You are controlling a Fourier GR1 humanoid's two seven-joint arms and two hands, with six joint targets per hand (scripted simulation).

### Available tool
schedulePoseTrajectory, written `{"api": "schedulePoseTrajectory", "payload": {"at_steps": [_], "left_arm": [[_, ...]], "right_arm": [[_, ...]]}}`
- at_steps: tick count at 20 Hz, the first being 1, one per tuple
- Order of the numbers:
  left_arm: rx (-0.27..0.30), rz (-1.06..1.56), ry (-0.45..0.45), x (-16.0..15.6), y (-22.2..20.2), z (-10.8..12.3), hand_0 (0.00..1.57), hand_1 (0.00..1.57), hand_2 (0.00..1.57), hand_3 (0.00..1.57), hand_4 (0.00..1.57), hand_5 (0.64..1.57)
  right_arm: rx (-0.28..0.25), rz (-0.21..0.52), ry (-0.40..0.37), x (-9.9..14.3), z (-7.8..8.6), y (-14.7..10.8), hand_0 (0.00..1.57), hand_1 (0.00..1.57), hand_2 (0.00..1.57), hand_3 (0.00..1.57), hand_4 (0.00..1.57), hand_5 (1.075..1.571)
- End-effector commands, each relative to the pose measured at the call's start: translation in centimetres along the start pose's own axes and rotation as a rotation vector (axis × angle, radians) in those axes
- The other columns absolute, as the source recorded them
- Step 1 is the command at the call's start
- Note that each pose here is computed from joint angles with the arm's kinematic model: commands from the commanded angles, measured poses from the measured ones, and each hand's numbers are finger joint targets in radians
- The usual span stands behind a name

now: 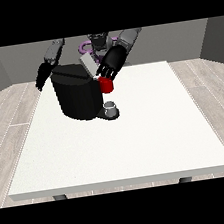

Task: Insert the coffee pod into the coffee machine and close the lid

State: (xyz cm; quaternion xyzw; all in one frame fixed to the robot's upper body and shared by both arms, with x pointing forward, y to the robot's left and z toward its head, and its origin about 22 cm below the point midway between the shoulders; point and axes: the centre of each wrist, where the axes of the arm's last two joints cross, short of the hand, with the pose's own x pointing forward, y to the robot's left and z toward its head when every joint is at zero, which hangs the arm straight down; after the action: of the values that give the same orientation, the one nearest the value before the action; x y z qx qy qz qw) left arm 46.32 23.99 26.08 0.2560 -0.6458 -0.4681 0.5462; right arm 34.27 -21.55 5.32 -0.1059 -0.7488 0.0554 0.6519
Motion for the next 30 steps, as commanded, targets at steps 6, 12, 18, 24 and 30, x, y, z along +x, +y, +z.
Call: {"api": "schedulePoseTrajectory", "payload": {"at_steps": [6,12,18,24,30], "left_arm": [[0.032,-0.026,-0.024,2.3,0.3,-0.7,1.20,1.20,1.26,1.20,0.41,1.571],[0.027,-0.017,-0.030,0.3,2.7,0.5,1.21,1.21,1.24,1.21,0.36,1.571],[0.077,-0.046,-0.042,1.0,1.3,-0.2,1.18,1.18,1.20,1.17,0.35,1.571],[0.071,-0.184,-0.039,1.5,0.6,-0.2,1.21,1.21,1.22,1.10,0.00,1.571],[0.118,-0.198,-0.042,-0.3,2.1,0.7,1.14,1.14,1.15,1.00,0.00,1.571]], "right_arm": [[-0.013,-0.004,-0.012,-0.5,-0.3,0.4,0.00,0.00,0.00,0.00,0.00,1.571],[-0.016,0.001,0.019,-0.4,0.4,1.4,0.00,0.00,0.00,0.00,0.00,1.571],[0.008,0.013,-0.004,1.4,-0.2,2.1,0.00,0.00,0.00,0.00,0.00,1.571],[-0.027,0.011,-0.013,-0.2,-0.3,0.4,0.00,0.00,0.00,0.00,0.00,1.571],[-0.042,0.009,-0.042,1.0,-0.8,-0.1,0.00,0.00,0.00,0.00,0.00,1.571]]}}
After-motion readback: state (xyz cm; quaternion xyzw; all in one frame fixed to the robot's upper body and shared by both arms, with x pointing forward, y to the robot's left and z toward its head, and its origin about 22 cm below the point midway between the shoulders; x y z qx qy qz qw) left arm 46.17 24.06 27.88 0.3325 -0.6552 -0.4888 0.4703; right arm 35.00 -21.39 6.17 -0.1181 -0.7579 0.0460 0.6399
